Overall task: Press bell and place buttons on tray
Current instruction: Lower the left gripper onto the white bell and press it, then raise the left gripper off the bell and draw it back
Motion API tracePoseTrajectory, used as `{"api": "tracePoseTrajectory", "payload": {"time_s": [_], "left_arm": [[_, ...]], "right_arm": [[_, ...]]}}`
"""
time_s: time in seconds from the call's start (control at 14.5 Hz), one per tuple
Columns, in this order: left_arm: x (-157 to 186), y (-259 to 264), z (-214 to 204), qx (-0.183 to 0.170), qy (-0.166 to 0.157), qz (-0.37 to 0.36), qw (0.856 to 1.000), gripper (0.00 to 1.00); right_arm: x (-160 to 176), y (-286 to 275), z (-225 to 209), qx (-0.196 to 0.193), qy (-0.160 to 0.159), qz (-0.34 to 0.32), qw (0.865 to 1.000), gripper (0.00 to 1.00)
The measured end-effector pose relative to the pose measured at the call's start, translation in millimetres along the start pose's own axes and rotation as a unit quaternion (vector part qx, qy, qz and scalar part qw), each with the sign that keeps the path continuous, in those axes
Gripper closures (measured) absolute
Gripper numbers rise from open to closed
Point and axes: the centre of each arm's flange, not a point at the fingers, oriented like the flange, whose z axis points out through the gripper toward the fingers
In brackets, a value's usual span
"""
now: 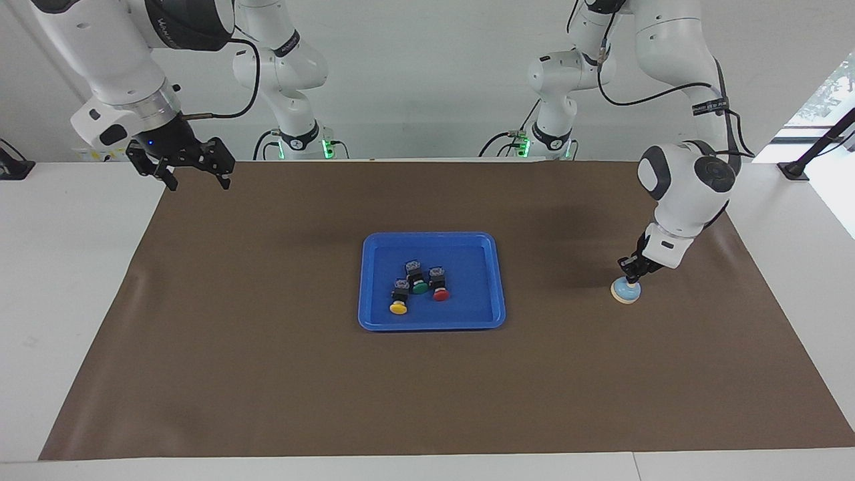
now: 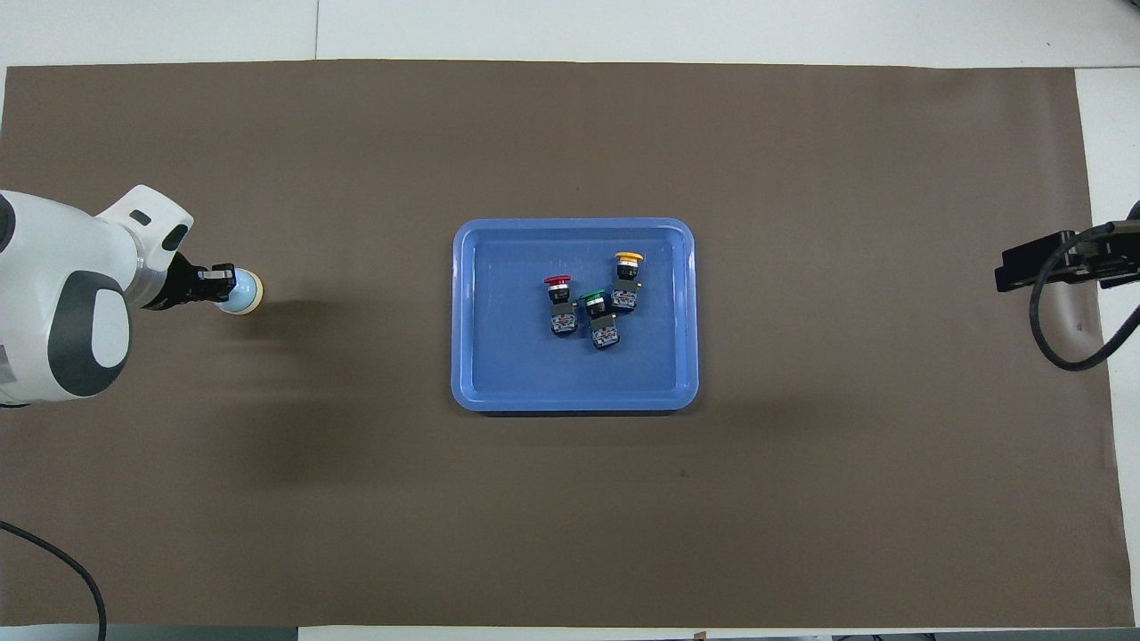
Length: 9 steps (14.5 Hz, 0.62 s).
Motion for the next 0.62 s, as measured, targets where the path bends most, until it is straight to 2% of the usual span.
{"api": "tracePoseTrajectory", "payload": {"time_s": [0.21,0.28,0.34,0.41,0.62], "left_arm": [[12.9,2.9,-52.1,0.004,-0.032,0.003,0.999,0.99],[14.3,4.4,-78.2,0.006,-0.04,0.004,0.999,0.93],[11.8,5.8,-105.0,0.008,-0.048,0.005,0.999,0.93],[5.6,7.5,-129.2,0.01,-0.053,0.007,0.999,0.88],[-32.0,9.9,-185.2,0.02,-0.081,0.01,0.996,0.56]], "right_arm": [[0.0,0.0,0.0,0.0,0.0,0.0,1.0,0.0],[0.0,0.0,0.0,0.0,0.0,0.0,1.0,0.0],[0.0,0.0,0.0,0.0,0.0,0.0,1.0,0.0],[0.0,0.0,0.0,0.0,0.0,0.0,1.0,0.0],[0.0,0.0,0.0,0.0,0.0,0.0,1.0,0.0]]}}
